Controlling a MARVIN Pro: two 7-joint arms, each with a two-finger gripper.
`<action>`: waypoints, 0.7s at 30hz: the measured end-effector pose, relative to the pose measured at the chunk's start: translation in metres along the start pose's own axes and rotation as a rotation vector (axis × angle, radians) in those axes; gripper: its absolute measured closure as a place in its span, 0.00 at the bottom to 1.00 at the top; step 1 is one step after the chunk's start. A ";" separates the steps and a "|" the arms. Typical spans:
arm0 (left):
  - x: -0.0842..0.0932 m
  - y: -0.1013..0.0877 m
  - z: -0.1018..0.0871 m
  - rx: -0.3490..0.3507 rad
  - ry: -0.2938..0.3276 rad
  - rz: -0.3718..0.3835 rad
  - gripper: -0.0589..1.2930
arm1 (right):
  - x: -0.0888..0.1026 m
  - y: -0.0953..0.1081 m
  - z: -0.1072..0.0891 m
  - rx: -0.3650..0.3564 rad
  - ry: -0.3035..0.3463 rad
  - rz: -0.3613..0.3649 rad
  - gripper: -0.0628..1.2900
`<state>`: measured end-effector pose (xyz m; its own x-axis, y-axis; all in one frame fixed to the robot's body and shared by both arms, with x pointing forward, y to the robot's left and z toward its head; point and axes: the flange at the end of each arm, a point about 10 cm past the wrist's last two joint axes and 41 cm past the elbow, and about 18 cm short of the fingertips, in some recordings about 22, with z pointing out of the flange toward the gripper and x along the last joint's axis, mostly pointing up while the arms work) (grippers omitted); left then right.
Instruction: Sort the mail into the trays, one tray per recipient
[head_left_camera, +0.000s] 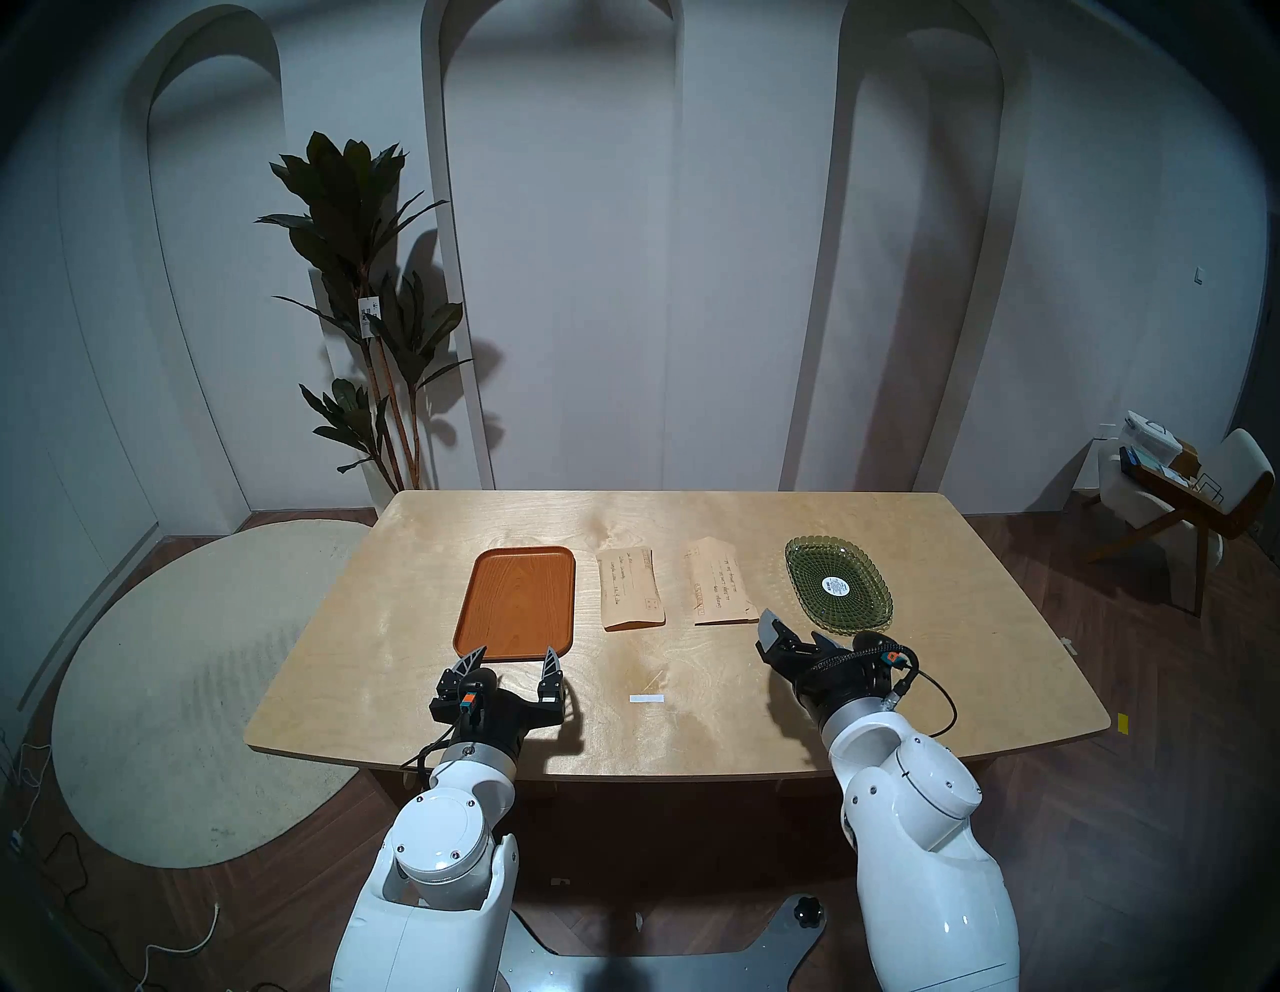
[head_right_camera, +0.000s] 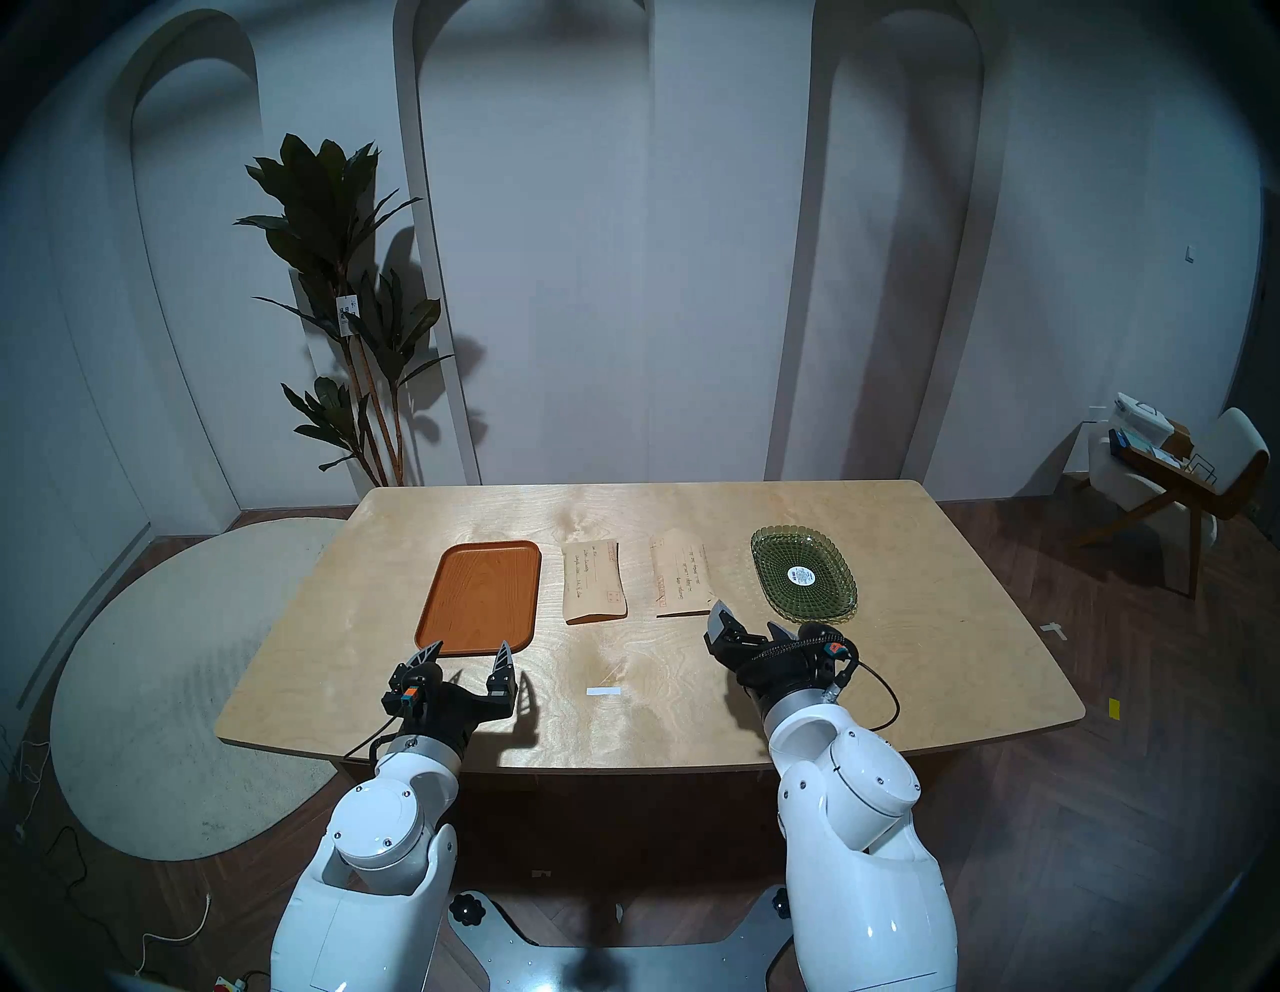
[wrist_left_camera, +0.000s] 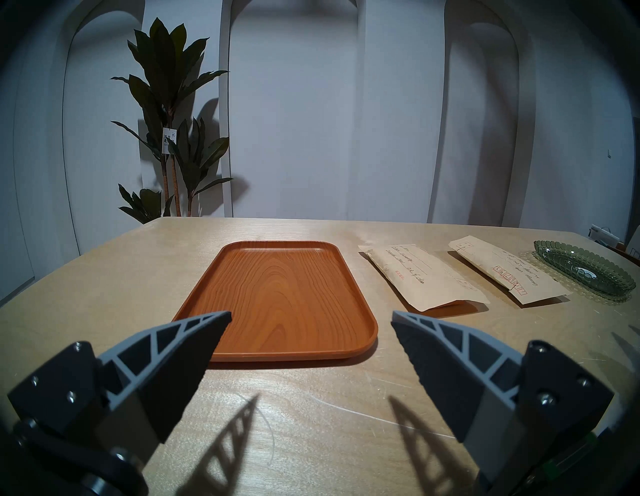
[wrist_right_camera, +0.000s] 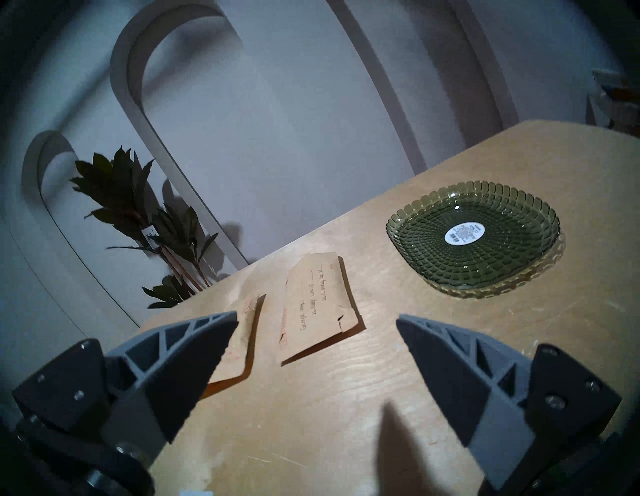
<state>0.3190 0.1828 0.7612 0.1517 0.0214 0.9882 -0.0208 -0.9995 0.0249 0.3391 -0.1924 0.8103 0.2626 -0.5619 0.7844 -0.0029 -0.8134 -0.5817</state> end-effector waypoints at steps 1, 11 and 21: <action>0.000 0.000 0.000 0.000 0.000 0.000 0.03 | 0.001 0.001 0.001 -0.001 -0.014 0.027 0.05; 0.000 0.000 0.000 0.000 0.000 0.000 0.03 | 0.004 0.012 0.008 -0.031 -0.116 0.235 0.05; 0.000 0.000 0.000 0.000 0.000 0.000 0.03 | -0.005 0.020 0.023 -0.057 -0.181 0.334 0.05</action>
<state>0.3189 0.1828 0.7611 0.1520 0.0214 0.9882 -0.0208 -0.9995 0.0249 0.3596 -0.2024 0.7897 0.4042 -0.7659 0.5000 -0.1692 -0.5998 -0.7821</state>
